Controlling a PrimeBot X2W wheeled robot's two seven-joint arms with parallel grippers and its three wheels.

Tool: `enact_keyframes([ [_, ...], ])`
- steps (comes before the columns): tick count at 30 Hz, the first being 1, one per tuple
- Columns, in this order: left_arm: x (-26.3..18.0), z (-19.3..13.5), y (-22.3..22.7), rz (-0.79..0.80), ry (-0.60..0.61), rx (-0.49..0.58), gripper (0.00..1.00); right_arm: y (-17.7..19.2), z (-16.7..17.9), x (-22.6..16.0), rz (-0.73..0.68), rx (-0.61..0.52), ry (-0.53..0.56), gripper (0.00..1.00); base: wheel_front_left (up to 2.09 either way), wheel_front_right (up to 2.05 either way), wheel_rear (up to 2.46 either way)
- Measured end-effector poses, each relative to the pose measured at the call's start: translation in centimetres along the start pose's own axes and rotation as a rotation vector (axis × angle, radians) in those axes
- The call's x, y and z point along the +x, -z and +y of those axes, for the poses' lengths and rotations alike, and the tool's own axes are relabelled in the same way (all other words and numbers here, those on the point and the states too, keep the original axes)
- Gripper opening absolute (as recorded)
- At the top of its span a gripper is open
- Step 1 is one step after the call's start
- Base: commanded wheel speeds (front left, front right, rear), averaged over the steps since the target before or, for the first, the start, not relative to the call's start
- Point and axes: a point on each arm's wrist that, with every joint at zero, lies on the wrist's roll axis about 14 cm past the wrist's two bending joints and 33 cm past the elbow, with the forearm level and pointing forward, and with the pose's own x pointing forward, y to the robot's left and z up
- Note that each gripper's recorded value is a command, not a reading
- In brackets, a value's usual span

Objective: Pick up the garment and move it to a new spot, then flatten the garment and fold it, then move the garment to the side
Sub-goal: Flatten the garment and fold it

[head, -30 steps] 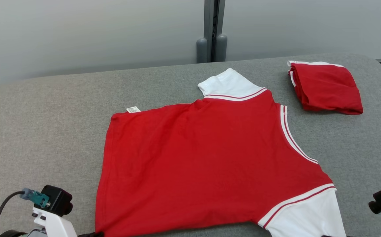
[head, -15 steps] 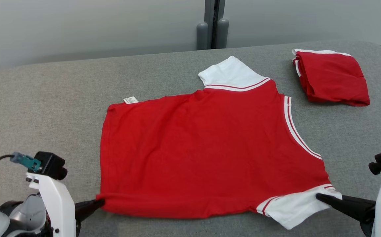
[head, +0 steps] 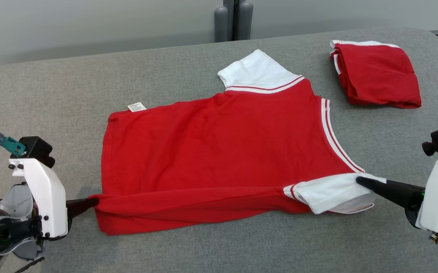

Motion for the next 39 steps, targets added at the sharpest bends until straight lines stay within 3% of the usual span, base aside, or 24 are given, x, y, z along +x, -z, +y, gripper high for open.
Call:
enact_keyframes([
  [24,2.7,1.0,-1.0,0.071,0.011,-0.077,0.0,-2.3,-1.5,5.5,0.005,0.057,0.027,0.0,0.0,0.0,0.0],
  [26,2.9,1.0,-0.9,0.074,0.015,-0.08,0.0,-2.3,-1.6,5.8,0.005,0.054,0.031,0.19,0.0,0.0,0.0],
  [28,3.1,1.1,-0.9,0.077,0.017,-0.085,0.0,-2.8,-1.7,6.0,-0.013,0.039,0.034,0.15,0.0,0.0,0.0],
  [30,3.2,1.0,-0.9,0.075,0.022,-0.087,0.0,-3.6,-1.3,6.3,-0.044,0.029,0.025,0.02,0.0,0.0,0.0],
  [32,3.2,1.2,-1.1,0.072,0.021,-0.088,0.0,-3.5,-1.3,6.5,-0.044,0.024,0.025,0.0,0.0,0.0,0.0],
  [34,3.1,1.1,-1.4,0.066,0.023,-0.087,0.0,-3.6,-1.6,6.5,-0.051,0.027,0.036,0.49,0.0,0.0,0.0],
  [35,3.1,1.2,-1.3,0.066,0.022,-0.088,0.0,-3.6,-1.6,6.6,-0.055,0.029,0.039,1.0,0.0,0.0,0.0],
  [38,3.2,1.1,-1.2,0.069,0.023,-0.088,0.0,-4.4,-1.4,6.8,-0.105,0.021,0.036,1.0,0.0,0.0,0.0],
  [39,3.1,1.2,-1.1,0.07,0.021,-0.087,0.15,-4.8,-1.1,6.9,-0.13,0.011,0.032,1.0,0.0,0.0,0.0],
])
